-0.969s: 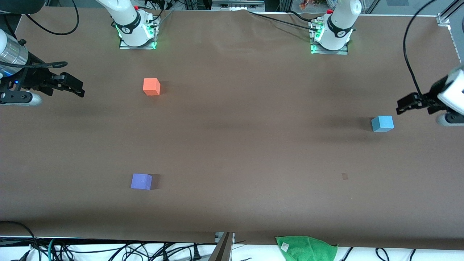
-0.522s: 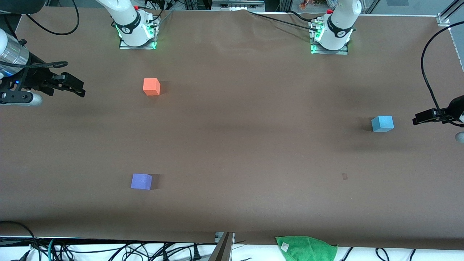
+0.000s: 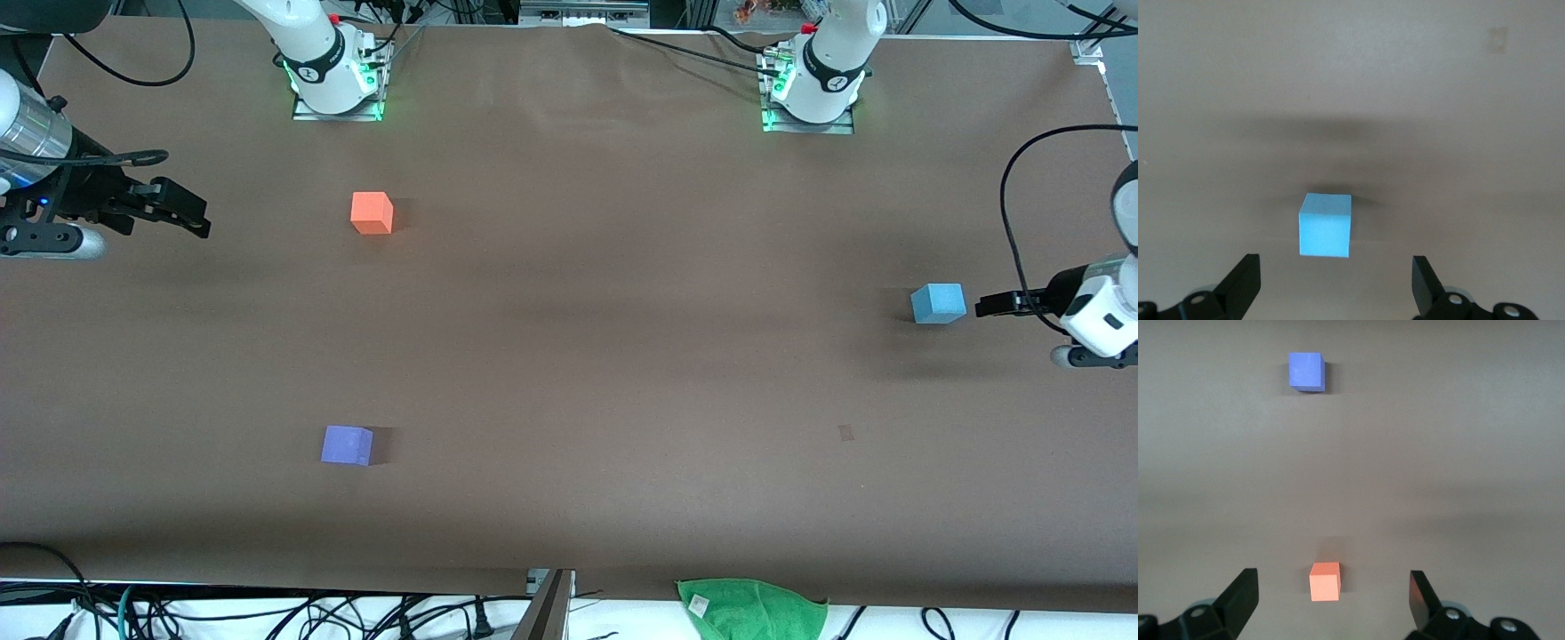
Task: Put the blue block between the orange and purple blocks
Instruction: 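Lower the open left gripper over the light blue block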
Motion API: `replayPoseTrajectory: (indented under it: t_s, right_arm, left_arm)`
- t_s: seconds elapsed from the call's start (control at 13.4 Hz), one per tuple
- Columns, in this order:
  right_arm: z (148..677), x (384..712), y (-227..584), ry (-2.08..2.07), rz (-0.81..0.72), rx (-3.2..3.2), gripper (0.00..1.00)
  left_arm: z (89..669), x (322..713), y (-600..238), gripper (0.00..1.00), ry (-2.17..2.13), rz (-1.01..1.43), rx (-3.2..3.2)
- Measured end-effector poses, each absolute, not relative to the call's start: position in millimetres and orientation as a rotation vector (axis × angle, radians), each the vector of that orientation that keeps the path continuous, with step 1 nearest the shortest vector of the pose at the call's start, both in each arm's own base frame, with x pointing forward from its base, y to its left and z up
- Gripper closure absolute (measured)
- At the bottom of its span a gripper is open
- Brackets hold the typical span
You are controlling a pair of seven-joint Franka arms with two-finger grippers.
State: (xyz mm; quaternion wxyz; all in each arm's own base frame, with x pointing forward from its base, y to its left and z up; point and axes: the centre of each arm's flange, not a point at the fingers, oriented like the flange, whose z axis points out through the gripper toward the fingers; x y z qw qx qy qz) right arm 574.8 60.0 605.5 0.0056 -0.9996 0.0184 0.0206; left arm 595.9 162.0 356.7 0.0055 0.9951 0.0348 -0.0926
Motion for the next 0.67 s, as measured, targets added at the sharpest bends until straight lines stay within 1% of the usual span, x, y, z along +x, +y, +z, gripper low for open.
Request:
replayPoseTrajectory:
  t_s: [0.22,0.37,0.67]
  right_arm:
    - [605,575,60,0.057,0.065,-3.129,0.00]
    - [605,575,60,0.057,0.065,-3.129,0.00]
    - [605,575,60,0.057,0.065,-3.129,0.00]
  left_arm:
    - [309,567,164,0.00,0.017,-0.145,3.145]
    - [291,553,160,0.00,-0.120,-0.055,3.183]
    - [274,538,166,0.00,-0.181,-0.061,3.185]
